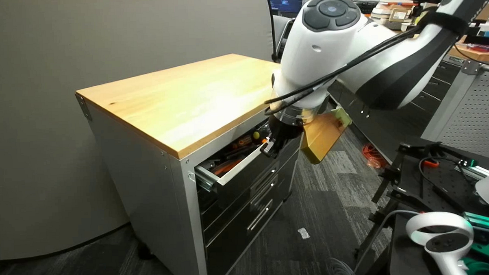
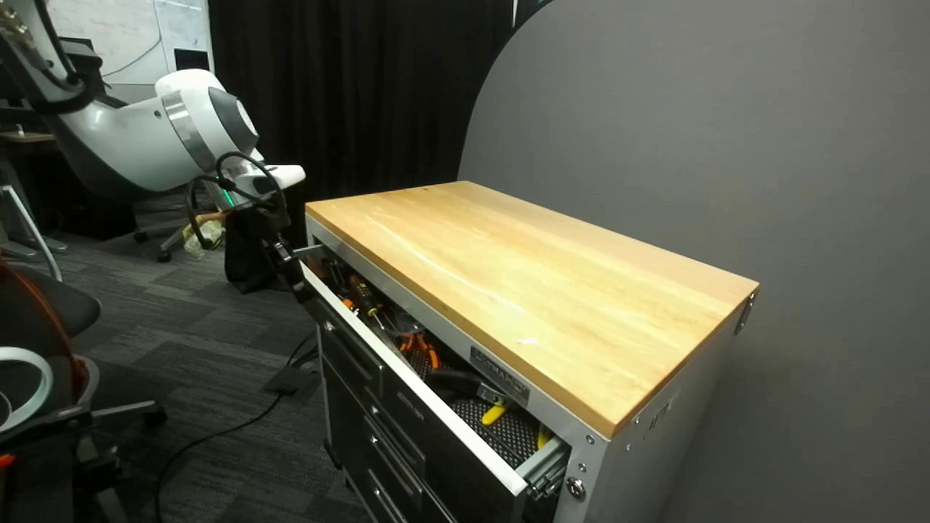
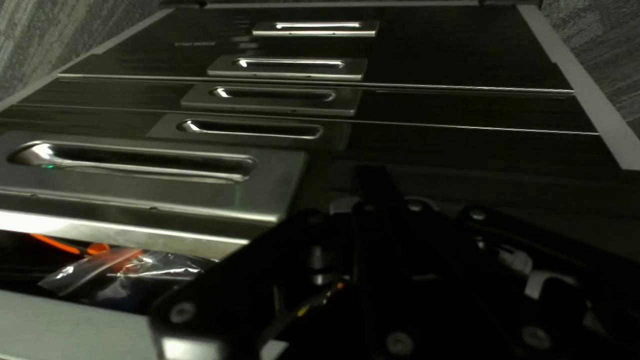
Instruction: Put the screwdriver in the drawer and close it
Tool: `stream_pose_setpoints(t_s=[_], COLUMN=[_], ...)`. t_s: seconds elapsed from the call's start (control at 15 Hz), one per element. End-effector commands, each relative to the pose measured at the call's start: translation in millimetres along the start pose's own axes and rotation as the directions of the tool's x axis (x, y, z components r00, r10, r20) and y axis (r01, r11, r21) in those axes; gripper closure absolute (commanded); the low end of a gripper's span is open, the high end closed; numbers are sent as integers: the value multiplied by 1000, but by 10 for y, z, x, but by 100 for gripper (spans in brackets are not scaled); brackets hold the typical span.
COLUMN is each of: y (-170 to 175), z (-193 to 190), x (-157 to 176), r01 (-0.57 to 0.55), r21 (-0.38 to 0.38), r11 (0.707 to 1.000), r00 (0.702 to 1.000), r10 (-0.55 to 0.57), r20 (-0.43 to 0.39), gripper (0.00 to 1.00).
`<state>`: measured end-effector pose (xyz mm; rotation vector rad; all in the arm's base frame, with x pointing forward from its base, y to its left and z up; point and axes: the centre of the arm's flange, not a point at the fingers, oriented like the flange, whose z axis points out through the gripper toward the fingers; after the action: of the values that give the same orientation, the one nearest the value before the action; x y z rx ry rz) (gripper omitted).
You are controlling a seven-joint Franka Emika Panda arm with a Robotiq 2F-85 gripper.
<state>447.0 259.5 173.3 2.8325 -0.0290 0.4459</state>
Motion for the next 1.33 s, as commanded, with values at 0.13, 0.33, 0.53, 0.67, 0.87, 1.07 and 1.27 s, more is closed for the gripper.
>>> stream_pose_setpoints(t_s=[0.13,0.33,0.53,0.67,0.87,1.07,1.27], y=[-278,-393,-446,-456,-485,-505,-469], z=[262,315,363,399,416,426,414], x=[62,112,162,198,240,266,276], r01=[31,66,81,83,91,90,70], r21=[-13,-23,-43,-58,-71,-82,-93], r11=[999,998,996,995,993,993,993], r00=[988,972,958,950,939,934,937], r10=[-32,-69,-90,-97,-109,-112,-98], r20=[-151,-223,-274,-298,-327,-340,-335], gripper=[97,96,97,96,96,96,96])
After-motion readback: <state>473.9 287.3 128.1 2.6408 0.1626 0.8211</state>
